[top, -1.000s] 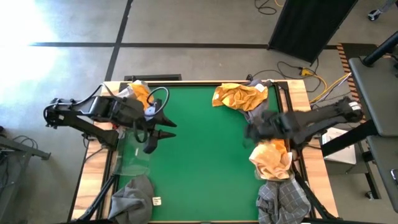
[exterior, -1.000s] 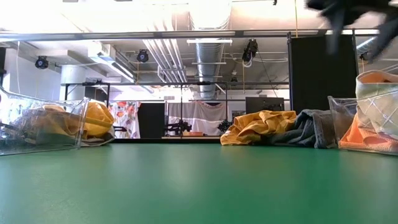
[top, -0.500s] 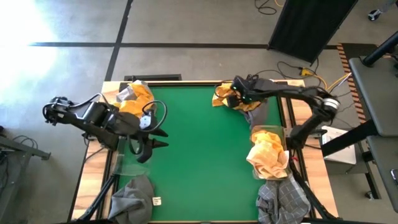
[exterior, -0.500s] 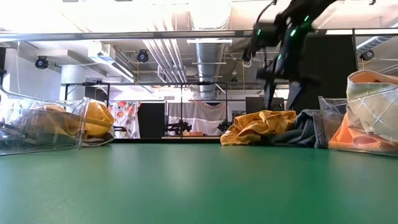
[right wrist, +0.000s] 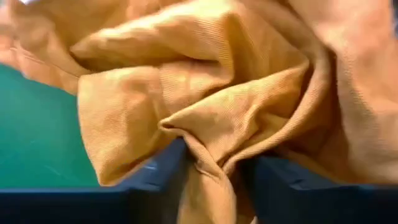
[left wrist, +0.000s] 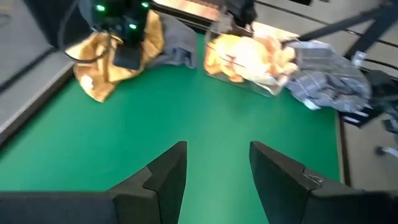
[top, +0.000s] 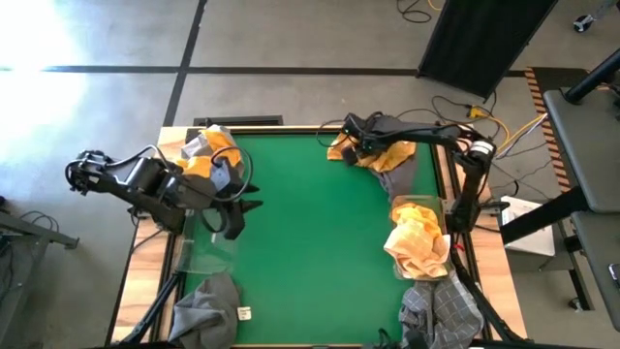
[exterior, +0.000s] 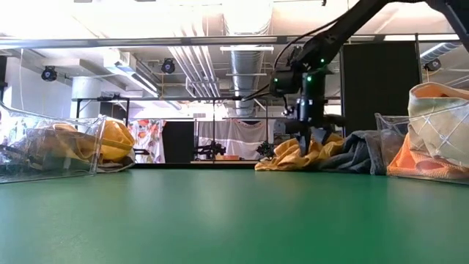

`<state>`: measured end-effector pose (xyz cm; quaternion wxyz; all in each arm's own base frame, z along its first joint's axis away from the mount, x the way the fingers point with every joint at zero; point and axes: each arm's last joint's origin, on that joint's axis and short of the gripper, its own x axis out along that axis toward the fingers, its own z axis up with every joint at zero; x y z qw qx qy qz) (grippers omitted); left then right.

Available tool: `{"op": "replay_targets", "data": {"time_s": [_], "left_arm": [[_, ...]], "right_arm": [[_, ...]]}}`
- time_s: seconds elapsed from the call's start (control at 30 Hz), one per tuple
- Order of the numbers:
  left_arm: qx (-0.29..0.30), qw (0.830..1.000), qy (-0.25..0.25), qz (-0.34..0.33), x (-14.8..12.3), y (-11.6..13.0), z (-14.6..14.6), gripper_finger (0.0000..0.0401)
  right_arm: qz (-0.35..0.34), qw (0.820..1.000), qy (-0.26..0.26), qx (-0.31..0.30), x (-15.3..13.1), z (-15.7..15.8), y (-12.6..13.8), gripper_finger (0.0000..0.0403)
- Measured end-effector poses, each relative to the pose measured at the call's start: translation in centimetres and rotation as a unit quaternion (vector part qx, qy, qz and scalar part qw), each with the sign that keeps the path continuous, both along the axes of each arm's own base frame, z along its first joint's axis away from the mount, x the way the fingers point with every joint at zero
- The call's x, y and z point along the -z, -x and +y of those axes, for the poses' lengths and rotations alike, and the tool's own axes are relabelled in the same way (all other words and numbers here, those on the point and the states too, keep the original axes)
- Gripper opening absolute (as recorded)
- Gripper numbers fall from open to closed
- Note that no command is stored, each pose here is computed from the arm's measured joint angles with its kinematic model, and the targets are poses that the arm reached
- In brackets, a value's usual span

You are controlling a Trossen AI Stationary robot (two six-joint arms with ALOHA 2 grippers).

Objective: Sort microfiber towel by color & place in baskets
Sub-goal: Put the right orange microfiber towel into the right transparent bin

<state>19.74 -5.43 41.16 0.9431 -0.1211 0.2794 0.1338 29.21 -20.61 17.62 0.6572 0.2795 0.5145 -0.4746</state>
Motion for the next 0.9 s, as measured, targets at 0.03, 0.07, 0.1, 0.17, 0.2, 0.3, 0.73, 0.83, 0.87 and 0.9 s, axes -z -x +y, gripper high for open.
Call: {"op": "replay_targets", "data": {"time_s": [0.03, 0.07, 0.1, 0.17, 0.2, 0.3, 0.73, 0.83, 0.87, 0.9], "left_arm": [[-0.005, 1.0, -0.006, -0.001, 0.0, 0.0, 0.1, 0.016], [-0.008, 1.0, -0.012, -0.002, -0.1, 0.1, 0.1, 0.016], [-0.012, 1.0, -0.016, -0.003, -0.1, 0.1, 0.2, 0.016], [-0.016, 1.0, -0.019, -0.004, -0.1, 0.1, 0.5, 0.016], [-0.018, 1.0, -0.019, -0.004, -0.2, 0.1, 0.6, 0.016], [-0.025, 0.999, -0.026, -0.002, -0.2, 0.0, 1.1, 0.016], [-0.038, 0.995, -0.095, -0.01, -0.6, -1.3, 3.9, 0.016], [-0.034, 0.994, -0.104, -0.018, -0.7, -1.8, 4.3, 0.016], [-0.033, 0.994, -0.105, -0.022, -0.8, -2.0, 4.3, 0.016], [-0.029, 0.994, -0.106, -0.026, -0.8, -2.1, 4.3, 0.016]], "right_arm": [[-0.002, 1.0, 0.009, -0.012, -0.5, 0.0, -0.2, 0.0104], [-0.006, 0.999, 0.019, -0.025, -1.2, 0.1, -0.4, 0.0075], [-0.012, 0.999, 0.029, -0.036, -2.1, 0.3, -0.5, 0.0047], [-0.038, 0.996, 0.054, -0.064, -4.8, 0.9, -0.8, 0.0022], [-0.055, 0.993, 0.068, -0.078, -6.3, 1.4, -1.0, 0.0019], [-0.102, 0.984, 0.1, -0.11, -11.2, 3.6, -0.7, 0.0012], [-0.363, 0.852, 0.006, -0.377, -26.8, 18.3, 9.8, 0.0011], [-0.417, 0.834, -0.057, -0.357, -28.6, 19.5, 13.7, 0.0012], [-0.434, 0.829, -0.071, -0.346, -29.0, 19.8, 14.8, 0.0012], [-0.45, 0.824, -0.082, -0.335, -29.4, 19.9, 15.8, 0.0012]]}}
